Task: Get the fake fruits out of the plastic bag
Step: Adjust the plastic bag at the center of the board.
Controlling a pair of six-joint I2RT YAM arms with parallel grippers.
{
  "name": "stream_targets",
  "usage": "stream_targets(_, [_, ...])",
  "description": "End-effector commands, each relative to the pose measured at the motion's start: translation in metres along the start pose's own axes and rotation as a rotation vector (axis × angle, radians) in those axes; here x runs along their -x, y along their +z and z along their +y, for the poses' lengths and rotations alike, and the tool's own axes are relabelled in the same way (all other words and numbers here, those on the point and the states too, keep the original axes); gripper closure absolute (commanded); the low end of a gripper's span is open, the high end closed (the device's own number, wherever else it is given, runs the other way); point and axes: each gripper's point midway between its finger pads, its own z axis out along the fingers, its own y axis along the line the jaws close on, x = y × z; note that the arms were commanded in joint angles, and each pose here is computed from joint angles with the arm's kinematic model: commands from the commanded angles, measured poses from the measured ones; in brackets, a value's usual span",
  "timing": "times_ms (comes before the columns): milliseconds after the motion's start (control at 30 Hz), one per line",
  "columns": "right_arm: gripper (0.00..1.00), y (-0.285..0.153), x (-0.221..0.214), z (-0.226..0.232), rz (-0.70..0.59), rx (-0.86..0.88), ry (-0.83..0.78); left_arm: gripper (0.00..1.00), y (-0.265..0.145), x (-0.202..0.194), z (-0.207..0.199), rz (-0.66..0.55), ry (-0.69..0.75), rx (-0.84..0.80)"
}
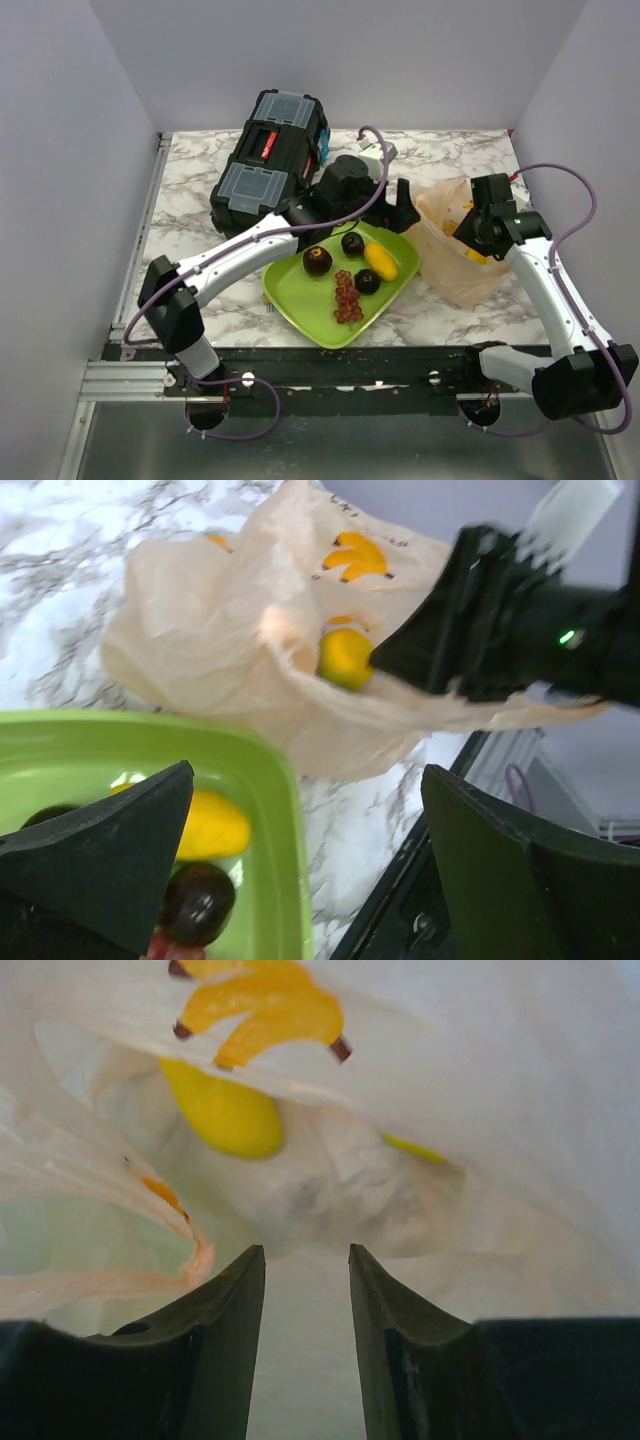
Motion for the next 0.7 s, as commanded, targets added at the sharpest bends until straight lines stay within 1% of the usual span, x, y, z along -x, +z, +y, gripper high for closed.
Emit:
stream_targets(0, [0.63,0.012,-0.029,0.030,0.097,0.149,0.115,0.04,0.037,0.008,-0.025,-0.007,-0.041,-0.039])
stream_targets(67, [0.75,0.015,-0.044,0.033,0.138,0.178,0.156,0.04,0.050,0.004,-0.028,0.008,-0.020,-0.040])
stream_targets(100, [0.79,0.015,-0.052,0.035,0.158,0.210,0.169,0.04,0.056,0.000,-0.028,0.019,-0.011,-0.035])
stream_targets(200, [0.80,0.010,-0.067,0.036,0.176,0.276,0.212,0.04,0.070,-0.013,-0.023,0.060,-0.011,-0.019])
stream_targets(267, [0.80,0.007,-0.079,0.037,0.198,0.322,0.247,0.10,0.077,-0.021,-0.018,0.081,-0.008,-0.012])
stream_targets(367, [0.81,0.000,-0.108,0.042,0.301,0.404,0.282,0.19,0.083,-0.037,-0.006,0.119,0.009,0.016])
stream_targets(433, [0.81,-0.003,-0.122,0.040,0.347,0.426,0.296,0.26,0.084,-0.048,0.005,0.149,0.025,0.057])
stream_targets(533, [0.81,-0.002,-0.130,0.030,0.344,0.399,0.302,0.47,0.085,-0.062,0.018,0.177,0.054,0.087])
stream_targets(600, [0.81,0.002,-0.129,0.017,0.318,0.330,0.320,0.61,0.086,-0.071,0.026,0.192,0.059,0.109])
stream_targets(667, [0.81,0.008,-0.129,0.003,0.294,0.238,0.378,0.69,0.087,-0.080,0.032,0.219,0.065,0.122])
